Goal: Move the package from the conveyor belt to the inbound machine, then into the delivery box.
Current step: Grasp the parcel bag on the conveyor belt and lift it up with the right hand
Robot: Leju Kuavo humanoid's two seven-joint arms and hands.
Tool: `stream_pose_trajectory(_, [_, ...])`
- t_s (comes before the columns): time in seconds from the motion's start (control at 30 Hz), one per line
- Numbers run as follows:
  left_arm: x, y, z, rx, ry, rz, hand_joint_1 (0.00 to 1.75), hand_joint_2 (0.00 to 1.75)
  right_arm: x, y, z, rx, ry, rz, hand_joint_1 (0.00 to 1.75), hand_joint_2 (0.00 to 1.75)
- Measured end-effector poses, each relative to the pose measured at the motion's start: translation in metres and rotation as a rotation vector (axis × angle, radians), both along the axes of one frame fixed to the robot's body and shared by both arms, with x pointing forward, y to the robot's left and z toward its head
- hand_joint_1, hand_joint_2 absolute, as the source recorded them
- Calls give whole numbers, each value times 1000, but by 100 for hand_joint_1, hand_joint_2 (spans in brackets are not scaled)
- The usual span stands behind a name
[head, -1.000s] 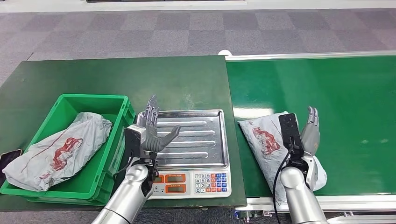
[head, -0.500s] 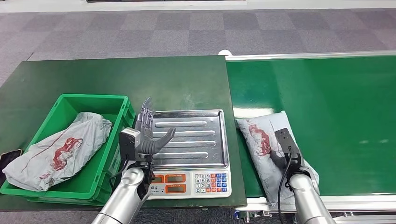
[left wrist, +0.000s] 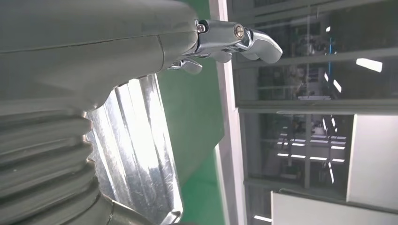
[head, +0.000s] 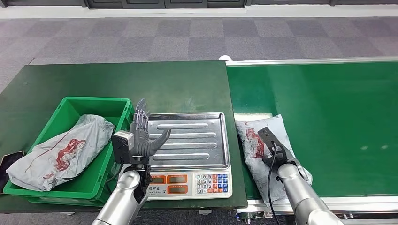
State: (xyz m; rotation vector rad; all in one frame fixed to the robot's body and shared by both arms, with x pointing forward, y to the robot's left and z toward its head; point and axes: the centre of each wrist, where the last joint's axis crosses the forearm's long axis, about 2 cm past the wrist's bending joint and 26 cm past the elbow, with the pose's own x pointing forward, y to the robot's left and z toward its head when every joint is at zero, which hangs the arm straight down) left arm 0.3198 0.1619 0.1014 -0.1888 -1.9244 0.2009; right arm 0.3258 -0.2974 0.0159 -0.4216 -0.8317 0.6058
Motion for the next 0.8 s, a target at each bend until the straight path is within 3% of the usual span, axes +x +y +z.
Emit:
stream_pose_trajectory(0.1, [-1, 1, 2, -8, -8, 5, 0, 175, 4, 4, 2, -86, 29, 51, 175, 175])
stream_pose_trajectory(0.5, [-3, 3, 5, -18, -21, 15, 0, 175, 7, 4, 4, -333, 4, 181, 175, 175])
stream_pose_trajectory(0.67, [-3, 4, 4, -23, -23, 19, 0, 175, 4, -2, 2, -736, -20, 335, 175, 175])
stream_pose_trajectory(0.8, [-5, 4, 2, -23, -27, 26, 0, 175, 5, -11, 2, -882, 14, 433, 175, 175])
